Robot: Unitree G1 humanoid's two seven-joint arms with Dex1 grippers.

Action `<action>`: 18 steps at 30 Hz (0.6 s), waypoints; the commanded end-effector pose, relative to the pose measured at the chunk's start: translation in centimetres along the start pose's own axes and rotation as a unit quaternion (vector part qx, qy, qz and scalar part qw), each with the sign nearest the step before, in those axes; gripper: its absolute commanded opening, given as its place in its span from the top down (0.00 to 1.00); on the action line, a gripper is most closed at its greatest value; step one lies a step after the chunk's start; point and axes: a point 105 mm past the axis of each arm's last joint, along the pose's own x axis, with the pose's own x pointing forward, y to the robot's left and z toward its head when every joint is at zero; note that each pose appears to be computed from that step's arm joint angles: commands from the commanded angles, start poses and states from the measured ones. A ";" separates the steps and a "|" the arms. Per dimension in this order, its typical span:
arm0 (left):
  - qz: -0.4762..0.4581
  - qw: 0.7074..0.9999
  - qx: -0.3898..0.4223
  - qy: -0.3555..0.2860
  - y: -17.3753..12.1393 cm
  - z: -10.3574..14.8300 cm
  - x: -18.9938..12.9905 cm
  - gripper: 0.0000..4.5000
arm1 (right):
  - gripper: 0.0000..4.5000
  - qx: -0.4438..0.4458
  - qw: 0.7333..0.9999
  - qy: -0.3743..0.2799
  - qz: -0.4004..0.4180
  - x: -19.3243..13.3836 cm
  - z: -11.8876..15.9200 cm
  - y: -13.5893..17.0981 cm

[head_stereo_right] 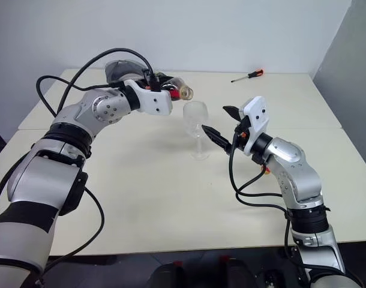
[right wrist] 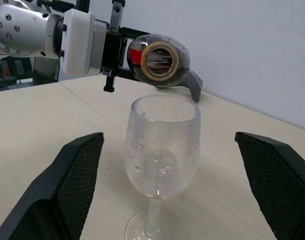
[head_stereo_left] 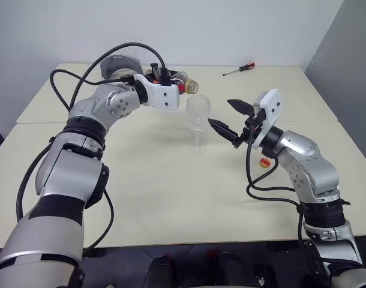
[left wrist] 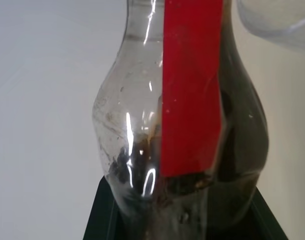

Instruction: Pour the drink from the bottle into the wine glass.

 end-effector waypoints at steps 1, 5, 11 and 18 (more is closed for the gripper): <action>0.040 0.999 0.023 -0.006 3.0 0.2 -0.4 0.77 | 0.00 -0.016 1.000 -0.025 -0.005 -0.1 1.2 -0.1; 0.042 0.999 0.029 -0.003 3.2 0.1 -0.4 0.77 | 0.00 -0.016 1.000 -0.025 -0.002 0.0 1.2 0.0; 0.041 0.999 0.036 0.001 3.2 0.0 -0.6 0.77 | 0.00 -0.020 1.000 -0.022 0.001 0.1 1.0 0.1; 0.038 0.998 0.047 0.002 3.4 0.0 -0.5 0.77 | 0.00 -0.020 1.000 -0.022 0.001 -0.1 0.9 0.3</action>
